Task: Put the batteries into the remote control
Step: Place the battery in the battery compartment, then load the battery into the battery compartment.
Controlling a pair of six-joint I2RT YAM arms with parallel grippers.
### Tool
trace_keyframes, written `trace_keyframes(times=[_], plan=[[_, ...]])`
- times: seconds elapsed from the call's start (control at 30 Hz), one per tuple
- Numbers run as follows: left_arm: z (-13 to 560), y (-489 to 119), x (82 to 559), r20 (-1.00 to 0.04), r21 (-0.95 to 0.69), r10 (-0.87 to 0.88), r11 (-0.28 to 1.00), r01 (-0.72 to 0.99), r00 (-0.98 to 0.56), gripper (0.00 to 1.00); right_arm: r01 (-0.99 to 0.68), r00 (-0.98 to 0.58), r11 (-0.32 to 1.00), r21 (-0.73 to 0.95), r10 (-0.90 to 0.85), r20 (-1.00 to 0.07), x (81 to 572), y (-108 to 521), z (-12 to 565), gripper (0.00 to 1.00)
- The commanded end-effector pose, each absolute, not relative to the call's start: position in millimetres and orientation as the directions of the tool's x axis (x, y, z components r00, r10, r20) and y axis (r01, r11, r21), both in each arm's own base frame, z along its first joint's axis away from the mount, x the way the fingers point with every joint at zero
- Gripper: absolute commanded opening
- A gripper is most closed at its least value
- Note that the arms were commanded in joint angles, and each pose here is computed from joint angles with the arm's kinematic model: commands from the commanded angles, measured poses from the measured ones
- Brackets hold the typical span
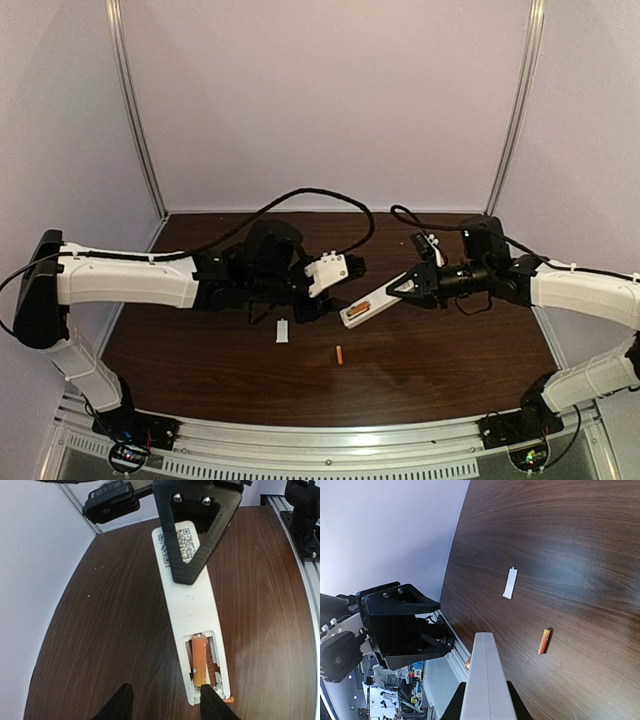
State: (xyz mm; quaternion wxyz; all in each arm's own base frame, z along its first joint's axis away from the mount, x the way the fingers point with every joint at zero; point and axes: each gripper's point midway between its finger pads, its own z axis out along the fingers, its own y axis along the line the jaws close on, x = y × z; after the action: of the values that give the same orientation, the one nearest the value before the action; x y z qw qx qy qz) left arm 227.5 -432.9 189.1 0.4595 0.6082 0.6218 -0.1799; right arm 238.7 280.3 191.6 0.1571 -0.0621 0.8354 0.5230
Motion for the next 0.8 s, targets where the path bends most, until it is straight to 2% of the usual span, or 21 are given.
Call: trace_keyframes(times=[0.0, 0.07, 0.2, 0.47, 0.77], plan=[[214, -433, 210, -0.831, 0.336, 0.507, 0.128, 0.933, 0.230, 0.47, -0.276, -0.947, 0.455, 0.847, 0.022, -0.321, 236, 281, 196, 0.00], [211, -432, 201, -0.829, 0.340, 0.497, 0.081, 0.937, 0.257, 0.46, -0.268, -0.951, 0.478, 0.836, 0.008, -0.310, 234, 279, 193, 0.00], [213, -433, 201, -0.838, 0.342, 0.483, 0.101, 0.934, 0.255, 0.44, -0.246, -0.961, 0.509, 0.825, -0.017, -0.276, 229, 277, 188, 0.00], [201, -451, 201, -0.860, 0.273, 0.480, 0.149, 0.951, 0.171, 0.54, -0.220, -0.971, 0.531, 0.818, -0.036, -0.238, 225, 281, 179, 0.00], [190, -462, 203, -0.863, 0.236, 0.486, 0.151, 0.960, 0.136, 0.56, -0.224, -0.969, 0.514, 0.828, -0.030, -0.243, 227, 289, 182, 0.00]])
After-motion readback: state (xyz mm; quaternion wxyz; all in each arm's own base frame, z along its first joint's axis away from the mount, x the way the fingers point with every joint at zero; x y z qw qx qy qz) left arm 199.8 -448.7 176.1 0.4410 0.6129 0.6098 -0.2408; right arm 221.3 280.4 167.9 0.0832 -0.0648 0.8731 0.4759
